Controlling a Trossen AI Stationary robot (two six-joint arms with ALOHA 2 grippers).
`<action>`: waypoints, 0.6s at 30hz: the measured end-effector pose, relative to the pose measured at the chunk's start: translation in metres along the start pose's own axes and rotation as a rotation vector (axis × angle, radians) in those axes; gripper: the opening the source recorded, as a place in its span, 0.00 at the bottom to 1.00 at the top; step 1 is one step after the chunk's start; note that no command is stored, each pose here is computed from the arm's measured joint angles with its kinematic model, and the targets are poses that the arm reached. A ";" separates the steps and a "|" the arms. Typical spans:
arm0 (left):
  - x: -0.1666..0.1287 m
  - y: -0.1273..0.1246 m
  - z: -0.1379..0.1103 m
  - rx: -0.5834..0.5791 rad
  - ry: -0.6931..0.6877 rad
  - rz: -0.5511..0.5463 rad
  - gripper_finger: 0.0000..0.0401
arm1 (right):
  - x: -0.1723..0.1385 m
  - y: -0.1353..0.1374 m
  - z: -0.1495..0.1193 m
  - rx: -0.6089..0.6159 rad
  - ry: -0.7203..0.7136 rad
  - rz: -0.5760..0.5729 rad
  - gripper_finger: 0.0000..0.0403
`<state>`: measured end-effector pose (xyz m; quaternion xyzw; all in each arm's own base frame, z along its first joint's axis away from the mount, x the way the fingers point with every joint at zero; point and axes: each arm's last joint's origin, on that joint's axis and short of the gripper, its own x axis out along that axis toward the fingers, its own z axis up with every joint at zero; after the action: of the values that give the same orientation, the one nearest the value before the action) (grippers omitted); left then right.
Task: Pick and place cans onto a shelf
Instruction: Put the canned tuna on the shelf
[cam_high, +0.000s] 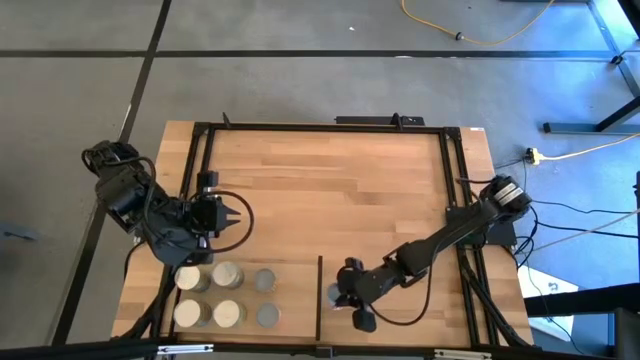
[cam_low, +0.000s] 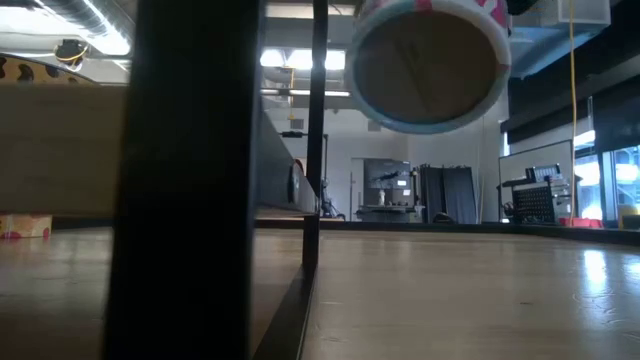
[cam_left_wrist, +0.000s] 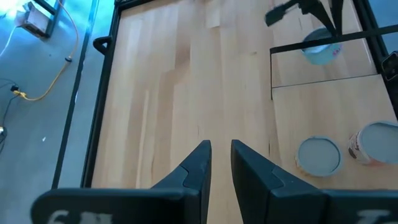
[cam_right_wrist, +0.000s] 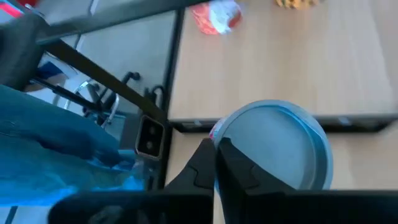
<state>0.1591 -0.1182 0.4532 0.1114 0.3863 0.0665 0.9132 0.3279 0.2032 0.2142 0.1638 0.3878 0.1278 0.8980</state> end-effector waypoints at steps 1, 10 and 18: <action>0.000 0.000 0.000 0.002 0.000 0.000 0.14 | 0.004 0.000 0.000 -0.006 -0.013 0.010 0.01; 0.000 0.000 0.000 0.025 0.000 0.000 0.14 | 0.033 0.012 0.011 -0.113 -0.077 0.060 0.01; 0.000 0.000 0.000 0.025 0.000 0.000 0.14 | 0.061 0.019 0.017 -0.210 -0.041 0.107 0.01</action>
<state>0.1591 -0.1182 0.4532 0.1228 0.3872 0.0616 0.9117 0.3787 0.2394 0.1928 0.0920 0.3444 0.2120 0.9099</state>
